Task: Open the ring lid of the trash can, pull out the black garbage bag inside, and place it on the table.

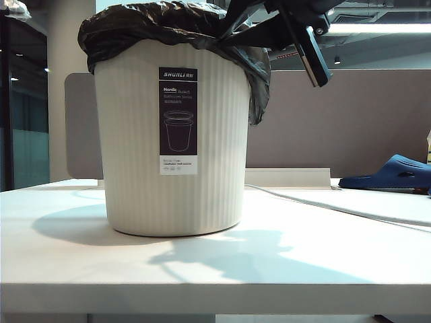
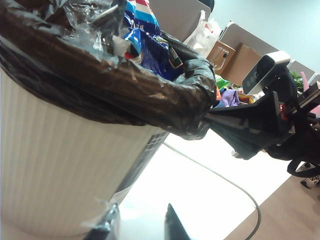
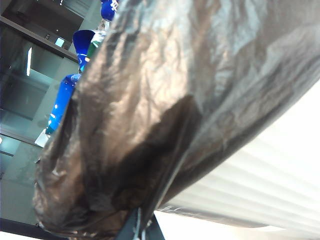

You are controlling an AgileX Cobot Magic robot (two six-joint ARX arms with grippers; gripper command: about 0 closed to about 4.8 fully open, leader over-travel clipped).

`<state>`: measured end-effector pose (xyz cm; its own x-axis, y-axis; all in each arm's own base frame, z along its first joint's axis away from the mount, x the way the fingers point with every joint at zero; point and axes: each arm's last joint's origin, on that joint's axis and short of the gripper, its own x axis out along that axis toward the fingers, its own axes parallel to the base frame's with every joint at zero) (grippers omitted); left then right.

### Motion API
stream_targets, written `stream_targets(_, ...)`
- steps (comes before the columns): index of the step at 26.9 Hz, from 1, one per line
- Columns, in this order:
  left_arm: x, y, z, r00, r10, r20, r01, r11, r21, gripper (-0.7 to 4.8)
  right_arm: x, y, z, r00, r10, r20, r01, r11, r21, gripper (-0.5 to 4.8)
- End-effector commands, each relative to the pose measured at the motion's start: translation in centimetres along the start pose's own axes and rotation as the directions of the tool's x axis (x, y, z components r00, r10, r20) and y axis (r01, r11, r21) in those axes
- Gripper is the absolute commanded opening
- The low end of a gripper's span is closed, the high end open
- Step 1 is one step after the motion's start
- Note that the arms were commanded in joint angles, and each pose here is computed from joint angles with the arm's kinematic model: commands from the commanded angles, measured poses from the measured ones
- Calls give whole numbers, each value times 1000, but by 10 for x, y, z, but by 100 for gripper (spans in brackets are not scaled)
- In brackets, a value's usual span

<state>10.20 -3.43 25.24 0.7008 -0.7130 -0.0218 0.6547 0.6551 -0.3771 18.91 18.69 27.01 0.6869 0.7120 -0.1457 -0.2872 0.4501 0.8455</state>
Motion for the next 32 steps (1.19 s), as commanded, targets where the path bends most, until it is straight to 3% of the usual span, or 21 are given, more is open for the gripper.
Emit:
stream_targets(1,0,-1,1,1000,-9,9,9,1000,14,117,0,3,1,1000,14,8,-14,1000,0,7)
stream_targets(16,0,-1,2,1000,-1,15,0,999,34,116,-27,23,11,993,116,7,-116,993,-5,-1)
stream_targets(32,2,0,4,1000,-6,28,6,1000,18,116,-27,32,9,974,221,-51,-221,975,15,-1)
